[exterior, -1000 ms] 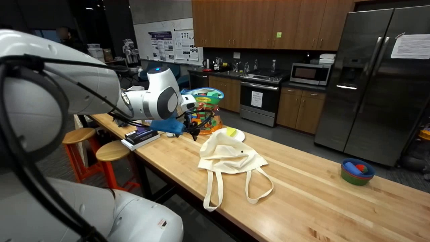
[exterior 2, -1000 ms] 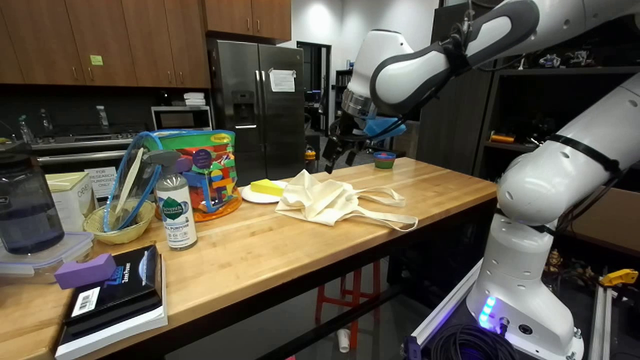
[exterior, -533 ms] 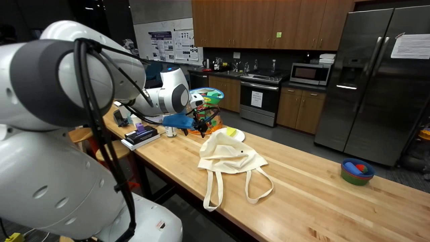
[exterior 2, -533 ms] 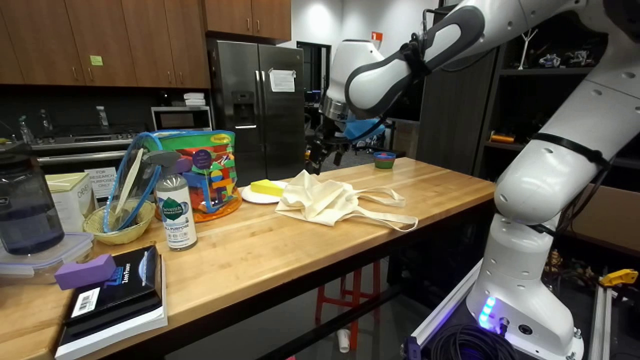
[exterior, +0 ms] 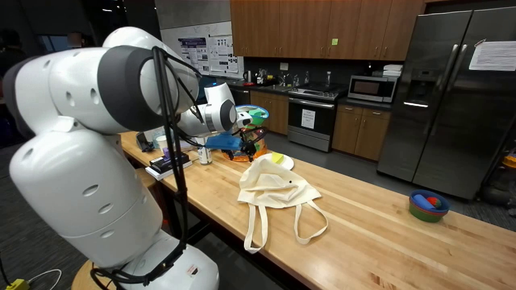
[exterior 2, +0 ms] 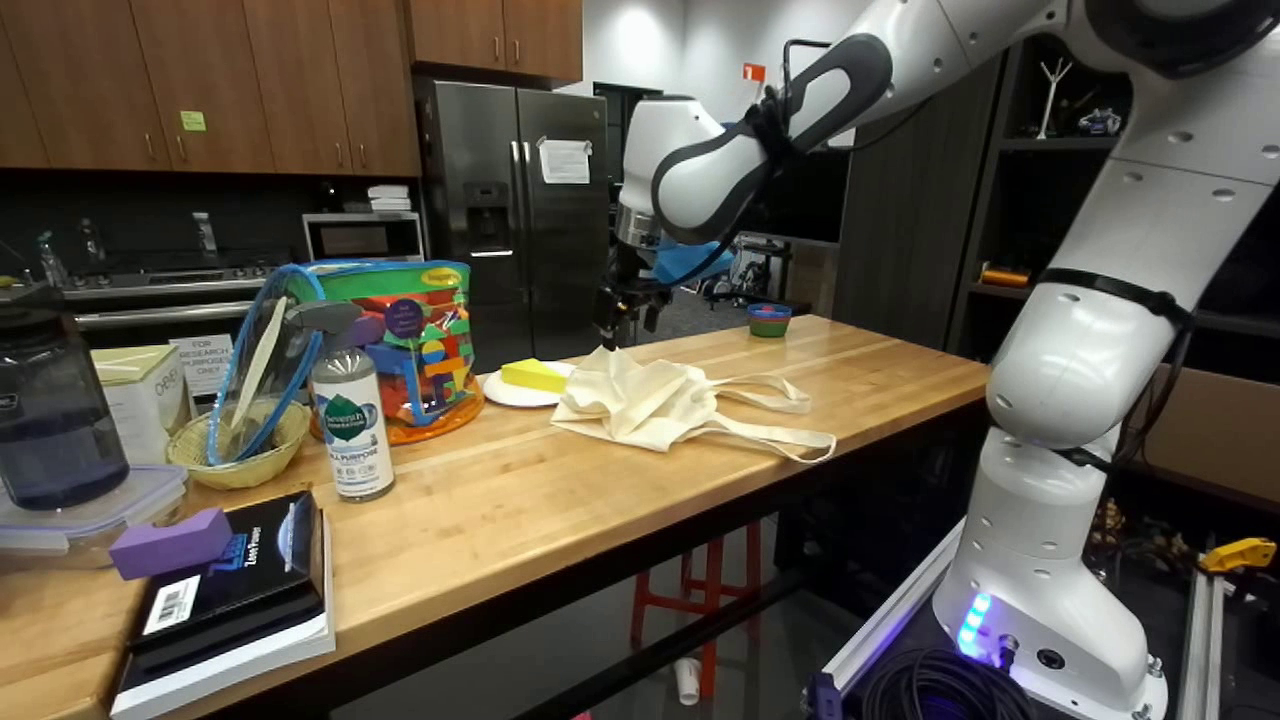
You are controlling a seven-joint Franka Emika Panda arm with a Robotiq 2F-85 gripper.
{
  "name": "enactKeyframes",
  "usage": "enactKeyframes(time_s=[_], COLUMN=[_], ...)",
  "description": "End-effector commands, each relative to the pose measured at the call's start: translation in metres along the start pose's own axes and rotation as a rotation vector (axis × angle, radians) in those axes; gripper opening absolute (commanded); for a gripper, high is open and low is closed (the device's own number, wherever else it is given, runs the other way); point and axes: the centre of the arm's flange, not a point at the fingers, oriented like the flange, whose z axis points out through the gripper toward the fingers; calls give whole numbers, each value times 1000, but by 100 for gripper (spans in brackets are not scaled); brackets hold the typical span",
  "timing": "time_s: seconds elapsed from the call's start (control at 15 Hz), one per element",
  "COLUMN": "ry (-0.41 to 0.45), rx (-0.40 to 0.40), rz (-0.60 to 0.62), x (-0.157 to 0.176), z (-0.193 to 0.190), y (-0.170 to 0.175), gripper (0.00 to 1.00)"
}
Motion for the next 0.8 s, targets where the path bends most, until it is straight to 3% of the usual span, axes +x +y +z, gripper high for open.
enactKeyframes(time_s=[0.0, 0.73], ry=[-11, -29], rx=[-21, -8], rz=[16, 9], x=[28, 26], z=[15, 25], y=[5, 8], gripper=[100, 100])
